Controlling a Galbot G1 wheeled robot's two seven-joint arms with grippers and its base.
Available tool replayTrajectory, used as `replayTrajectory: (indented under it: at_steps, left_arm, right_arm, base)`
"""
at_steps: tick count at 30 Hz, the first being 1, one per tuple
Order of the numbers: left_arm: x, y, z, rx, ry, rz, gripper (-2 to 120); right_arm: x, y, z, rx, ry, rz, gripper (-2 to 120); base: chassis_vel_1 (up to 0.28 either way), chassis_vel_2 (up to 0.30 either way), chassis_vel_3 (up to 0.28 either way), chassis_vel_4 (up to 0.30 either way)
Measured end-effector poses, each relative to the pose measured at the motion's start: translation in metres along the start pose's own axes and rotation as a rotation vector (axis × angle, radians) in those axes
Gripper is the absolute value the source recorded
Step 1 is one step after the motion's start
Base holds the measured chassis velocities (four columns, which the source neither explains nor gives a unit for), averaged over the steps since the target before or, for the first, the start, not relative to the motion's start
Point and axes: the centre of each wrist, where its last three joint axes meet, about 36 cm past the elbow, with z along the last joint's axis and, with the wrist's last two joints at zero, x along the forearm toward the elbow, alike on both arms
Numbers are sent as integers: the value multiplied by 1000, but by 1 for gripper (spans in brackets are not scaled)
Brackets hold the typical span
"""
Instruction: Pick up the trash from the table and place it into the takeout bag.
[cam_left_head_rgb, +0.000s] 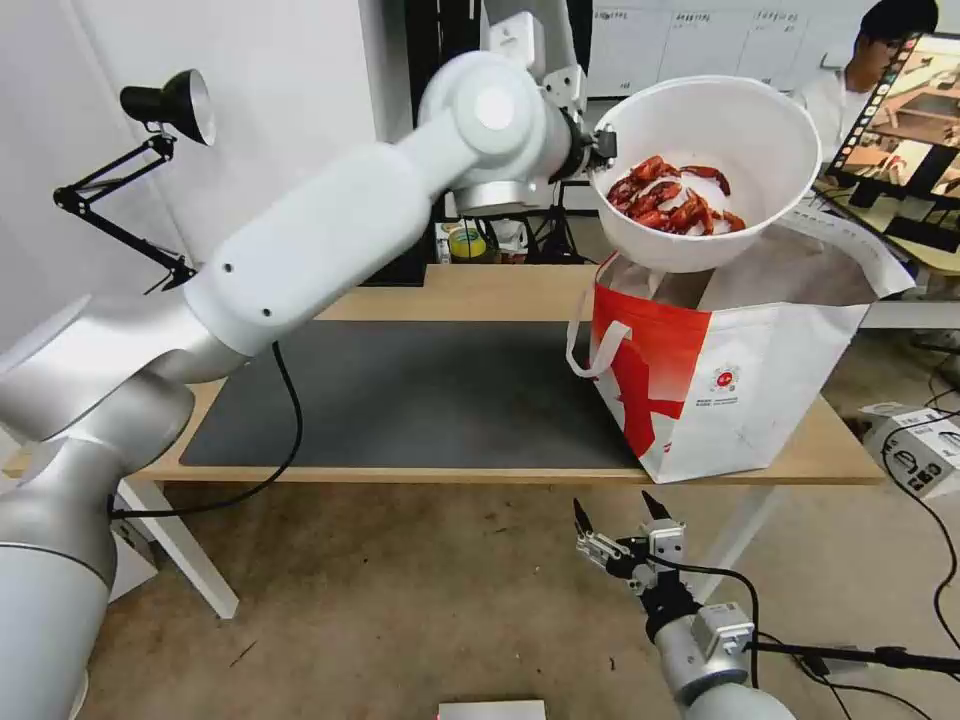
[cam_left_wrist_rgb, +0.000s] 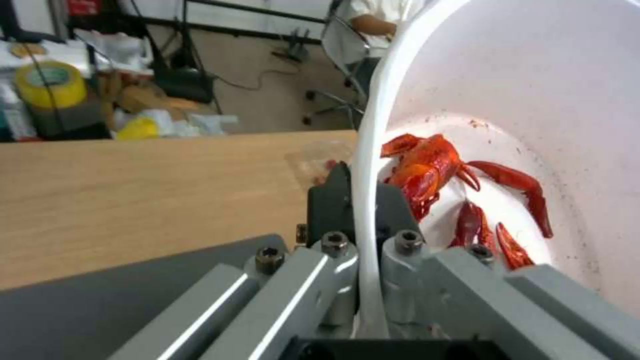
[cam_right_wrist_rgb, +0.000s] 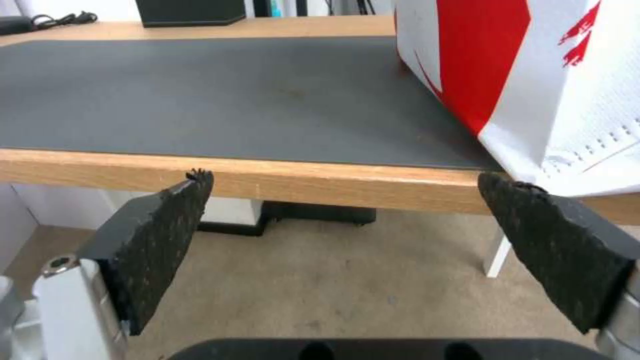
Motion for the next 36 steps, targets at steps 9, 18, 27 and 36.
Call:
replayTrajectory:
  at_steps: [9,18,27,36]
  left_arm:
    - [-25,1,39,-76,-22,-59,0]
    - [-40,-10,66,-181,-61,-89,0]
    - [-55,-16,79,-250,-104,-123,0]
    - [-68,-22,81,-302,-148,-149,0]
  right_arm:
    - [0,0,0,0,0,0,100]
    - [0,0,0,0,0,0,100]
    - [0,0,0,0,0,0,100]
    - [0,0,0,0,0,0,100]
  base:
    - [0,0,0,0]
    - [0,0,0,0]
    - [0,0,0,0]
    - [0,0,0,0]
